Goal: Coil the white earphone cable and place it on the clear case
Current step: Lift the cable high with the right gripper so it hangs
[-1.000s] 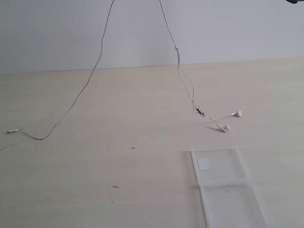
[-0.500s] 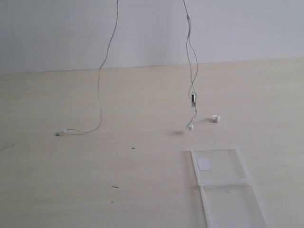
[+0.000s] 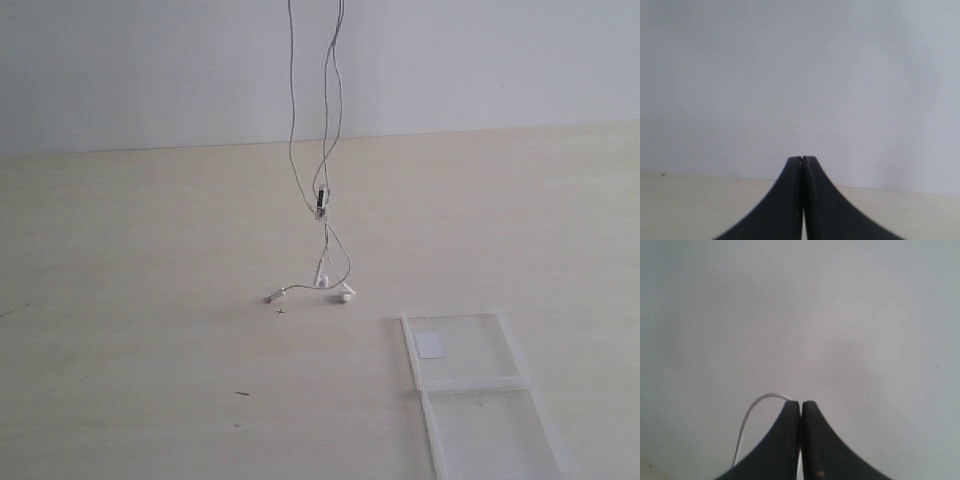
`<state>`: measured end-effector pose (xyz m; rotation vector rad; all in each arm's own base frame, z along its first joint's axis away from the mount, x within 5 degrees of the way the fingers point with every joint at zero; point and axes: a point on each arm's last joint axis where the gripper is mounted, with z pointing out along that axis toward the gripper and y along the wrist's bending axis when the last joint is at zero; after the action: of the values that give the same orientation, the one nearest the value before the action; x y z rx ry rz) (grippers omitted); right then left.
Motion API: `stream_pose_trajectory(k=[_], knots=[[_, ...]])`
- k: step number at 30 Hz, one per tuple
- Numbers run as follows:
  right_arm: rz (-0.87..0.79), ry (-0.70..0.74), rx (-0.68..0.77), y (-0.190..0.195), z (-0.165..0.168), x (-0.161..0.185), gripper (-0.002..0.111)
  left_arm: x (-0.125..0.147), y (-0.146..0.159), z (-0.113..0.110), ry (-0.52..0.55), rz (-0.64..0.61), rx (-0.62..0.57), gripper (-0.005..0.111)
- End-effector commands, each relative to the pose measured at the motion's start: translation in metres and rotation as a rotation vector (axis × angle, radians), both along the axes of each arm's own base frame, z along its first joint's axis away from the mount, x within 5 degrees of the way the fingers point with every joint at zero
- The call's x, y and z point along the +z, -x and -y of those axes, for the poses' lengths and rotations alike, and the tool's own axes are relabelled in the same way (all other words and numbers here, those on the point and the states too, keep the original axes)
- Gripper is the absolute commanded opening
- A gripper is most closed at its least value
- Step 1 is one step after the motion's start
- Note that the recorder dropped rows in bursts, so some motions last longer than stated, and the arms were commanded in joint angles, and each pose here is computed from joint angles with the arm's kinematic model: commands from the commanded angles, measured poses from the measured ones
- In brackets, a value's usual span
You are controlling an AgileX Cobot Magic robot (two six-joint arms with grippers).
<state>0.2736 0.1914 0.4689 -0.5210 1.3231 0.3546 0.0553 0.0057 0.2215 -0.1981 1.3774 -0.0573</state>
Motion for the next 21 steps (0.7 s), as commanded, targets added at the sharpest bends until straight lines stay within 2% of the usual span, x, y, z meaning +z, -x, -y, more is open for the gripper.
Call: stream_pose_trajectory(k=[1, 5, 8, 12, 15, 16, 17, 18, 19, 21], knots=[[0.042, 0.018, 0.006, 0.007, 0.005, 0.016, 0.0, 0.0, 0.001, 0.0, 0.083, 0.013, -0.014, 0.0], [0.044, 0.054, 0.038, 0.015, 0.007, 0.029, 0.0, 0.0, 0.001, 0.0, 0.283, 0.033, -0.05, 0.0], [0.05, 0.072, 0.057, 0.022, 0.009, 0.039, 0.0, 0.0, 0.001, 0.0, 0.344, 0.039, -0.063, 0.0], [0.065, 0.075, 0.064, 0.03, 0.015, 0.051, 0.0, 0.002, 0.001, 0.004, 0.302, 0.052, -0.114, 0.0], [0.043, 0.086, 0.053, 0.027, 0.024, 0.055, 0.0, 0.008, 0.002, 0.013, 0.256, 0.092, -0.244, 0.0], [0.026, 0.083, 0.046, 0.025, 0.027, 0.055, 0.0, 0.009, 0.0, 0.019, 0.187, 0.078, -0.31, 0.0], [0.017, 0.081, 0.038, 0.024, 0.03, 0.055, 0.0, 0.009, -0.001, 0.024, 0.165, 0.073, -0.372, 0.0], [0.01, 0.086, 0.037, 0.023, 0.031, 0.055, 0.0, 0.008, -0.002, 0.029, 0.115, 0.05, -0.423, 0.0], [0.003, 0.091, 0.033, 0.022, 0.034, 0.055, 0.0, 0.005, -0.006, 0.034, 0.111, 0.001, -0.473, 0.0], [-0.007, 0.096, 0.034, 0.022, 0.034, 0.054, 0.0, -0.001, -0.014, 0.037, 0.143, -0.1, -0.5, 0.0]])
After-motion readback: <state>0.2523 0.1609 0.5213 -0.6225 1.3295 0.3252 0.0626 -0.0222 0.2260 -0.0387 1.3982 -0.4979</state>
